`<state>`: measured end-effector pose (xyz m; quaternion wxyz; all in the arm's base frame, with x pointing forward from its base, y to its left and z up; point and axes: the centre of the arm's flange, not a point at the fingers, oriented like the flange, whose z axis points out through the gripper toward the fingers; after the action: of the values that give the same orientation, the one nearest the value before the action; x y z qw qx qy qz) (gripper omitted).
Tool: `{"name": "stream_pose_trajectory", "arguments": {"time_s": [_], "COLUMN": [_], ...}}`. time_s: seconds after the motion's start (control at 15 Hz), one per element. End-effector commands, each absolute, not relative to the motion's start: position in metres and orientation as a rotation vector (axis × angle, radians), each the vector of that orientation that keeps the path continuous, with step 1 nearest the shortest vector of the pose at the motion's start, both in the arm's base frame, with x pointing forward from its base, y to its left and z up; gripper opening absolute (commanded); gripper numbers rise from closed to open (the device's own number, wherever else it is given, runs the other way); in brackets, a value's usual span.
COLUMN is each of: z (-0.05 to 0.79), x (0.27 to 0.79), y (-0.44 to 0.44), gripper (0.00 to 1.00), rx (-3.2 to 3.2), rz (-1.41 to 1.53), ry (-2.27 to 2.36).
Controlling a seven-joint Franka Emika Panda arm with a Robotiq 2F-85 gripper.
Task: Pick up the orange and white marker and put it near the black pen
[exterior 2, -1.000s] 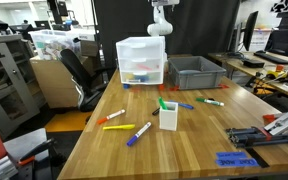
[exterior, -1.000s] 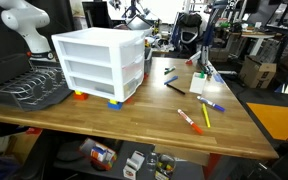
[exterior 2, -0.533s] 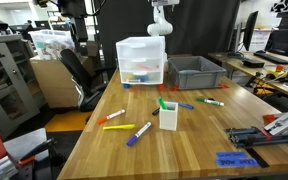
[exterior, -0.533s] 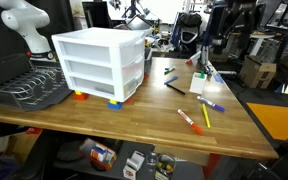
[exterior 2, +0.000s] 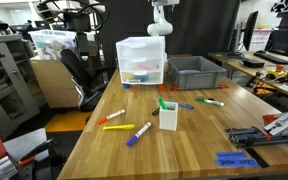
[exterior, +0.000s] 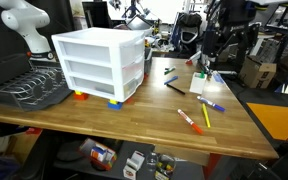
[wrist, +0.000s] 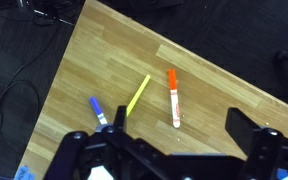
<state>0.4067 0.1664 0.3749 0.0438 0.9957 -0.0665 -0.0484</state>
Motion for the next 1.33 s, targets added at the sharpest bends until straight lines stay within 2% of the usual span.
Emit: {"name": "stream_pose_trajectory", "arguments": {"time_s": [0.0, 0.6, 1.27], "z": [0.370, 0.234, 0.156], "x": [0.410, 0.459, 0.445], "y": [0.168, 0.173, 0.185], "gripper": [1.00, 1.00, 1.00], "rx": [3.047, 3.111, 3.101], "rz": [-0.147, -0.124, -0.157], "ry": [-0.209, -0.241, -0.156]}}
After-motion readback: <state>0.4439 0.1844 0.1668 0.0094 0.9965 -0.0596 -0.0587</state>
